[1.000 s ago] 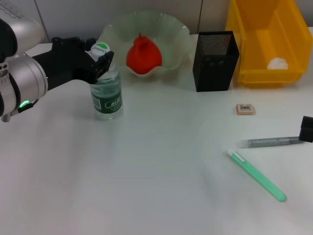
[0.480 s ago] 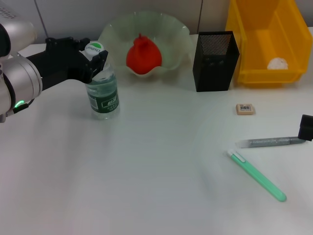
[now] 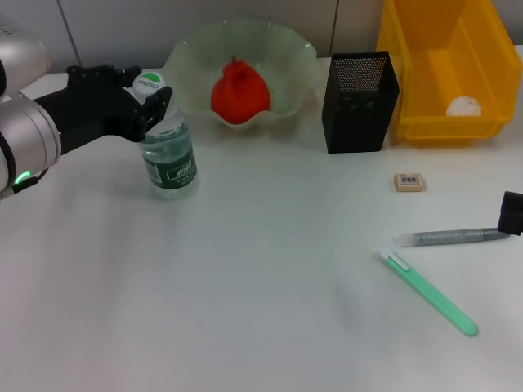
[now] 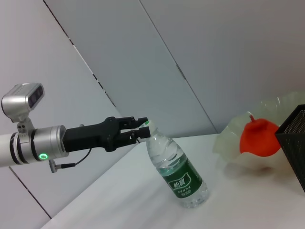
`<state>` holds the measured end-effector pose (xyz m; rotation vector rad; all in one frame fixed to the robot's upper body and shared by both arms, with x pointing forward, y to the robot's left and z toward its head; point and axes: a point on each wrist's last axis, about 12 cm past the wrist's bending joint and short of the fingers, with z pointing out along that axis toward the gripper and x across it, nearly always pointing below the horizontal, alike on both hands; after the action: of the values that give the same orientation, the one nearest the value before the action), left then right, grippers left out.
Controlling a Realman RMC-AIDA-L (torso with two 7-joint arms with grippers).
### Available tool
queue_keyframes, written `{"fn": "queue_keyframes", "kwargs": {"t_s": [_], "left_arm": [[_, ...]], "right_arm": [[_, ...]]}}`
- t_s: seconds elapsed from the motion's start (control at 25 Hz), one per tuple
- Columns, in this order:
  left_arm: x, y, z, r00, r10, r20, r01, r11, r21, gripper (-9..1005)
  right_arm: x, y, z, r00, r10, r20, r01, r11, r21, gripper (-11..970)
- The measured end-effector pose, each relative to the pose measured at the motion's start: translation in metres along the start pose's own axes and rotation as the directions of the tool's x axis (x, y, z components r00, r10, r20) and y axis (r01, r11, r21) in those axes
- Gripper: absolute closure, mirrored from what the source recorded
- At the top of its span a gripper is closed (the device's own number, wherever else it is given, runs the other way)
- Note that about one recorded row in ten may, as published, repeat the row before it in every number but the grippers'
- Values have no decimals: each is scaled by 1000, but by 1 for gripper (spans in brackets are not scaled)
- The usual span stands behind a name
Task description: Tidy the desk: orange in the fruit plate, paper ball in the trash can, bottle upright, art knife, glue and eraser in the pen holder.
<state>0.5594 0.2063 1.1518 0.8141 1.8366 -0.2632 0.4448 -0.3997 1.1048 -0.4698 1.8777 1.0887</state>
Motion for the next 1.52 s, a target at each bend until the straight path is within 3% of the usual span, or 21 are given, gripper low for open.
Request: {"fn": "queue_keyframes", "kwargs": {"t_s": [1.52], "left_arm": [[5, -1, 0, 1000, -1, -31, 2, 1000, 28, 564]], "right_arm": [[5, 2, 1, 1000, 7, 2, -7, 1000, -6, 381]]}}
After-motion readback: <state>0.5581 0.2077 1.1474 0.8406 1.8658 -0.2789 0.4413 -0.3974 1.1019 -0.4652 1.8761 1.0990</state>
